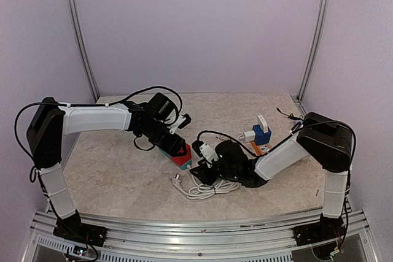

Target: Pull the plug off the socket

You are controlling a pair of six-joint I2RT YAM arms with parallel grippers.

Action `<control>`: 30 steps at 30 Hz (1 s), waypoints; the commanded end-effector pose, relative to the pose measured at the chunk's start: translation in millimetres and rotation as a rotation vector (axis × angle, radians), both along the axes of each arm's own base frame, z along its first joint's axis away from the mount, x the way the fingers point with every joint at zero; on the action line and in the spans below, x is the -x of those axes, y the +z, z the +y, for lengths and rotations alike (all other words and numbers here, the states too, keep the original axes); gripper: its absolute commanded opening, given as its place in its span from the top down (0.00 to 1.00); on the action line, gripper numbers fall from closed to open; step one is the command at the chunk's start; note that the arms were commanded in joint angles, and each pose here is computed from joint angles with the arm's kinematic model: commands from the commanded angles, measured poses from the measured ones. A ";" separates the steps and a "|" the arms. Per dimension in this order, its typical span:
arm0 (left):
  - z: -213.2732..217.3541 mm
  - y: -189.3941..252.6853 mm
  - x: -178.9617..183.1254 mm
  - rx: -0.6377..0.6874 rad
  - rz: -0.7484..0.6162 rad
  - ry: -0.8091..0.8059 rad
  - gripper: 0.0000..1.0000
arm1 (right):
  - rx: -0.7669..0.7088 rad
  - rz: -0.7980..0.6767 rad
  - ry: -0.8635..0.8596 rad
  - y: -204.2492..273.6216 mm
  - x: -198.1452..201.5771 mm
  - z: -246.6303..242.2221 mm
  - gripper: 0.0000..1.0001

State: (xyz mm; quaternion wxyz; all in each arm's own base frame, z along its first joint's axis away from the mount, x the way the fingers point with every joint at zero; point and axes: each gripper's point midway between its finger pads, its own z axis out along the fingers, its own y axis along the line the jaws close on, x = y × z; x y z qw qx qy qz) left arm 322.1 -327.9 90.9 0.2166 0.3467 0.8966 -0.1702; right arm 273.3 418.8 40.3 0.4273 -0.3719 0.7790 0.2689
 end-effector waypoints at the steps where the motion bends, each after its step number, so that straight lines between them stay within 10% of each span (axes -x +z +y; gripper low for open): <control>1: -1.7 -8.1 12.0 0.013 0.049 0.002 0.75 | -0.016 -0.028 0.005 0.0 -6.6 12.7 0.52; 30: -9.3 17.1 6.9 0.028 -0.077 -0.014 0.83 | 0.109 0.010 -0.091 -47.0 -19.4 0.3 1.00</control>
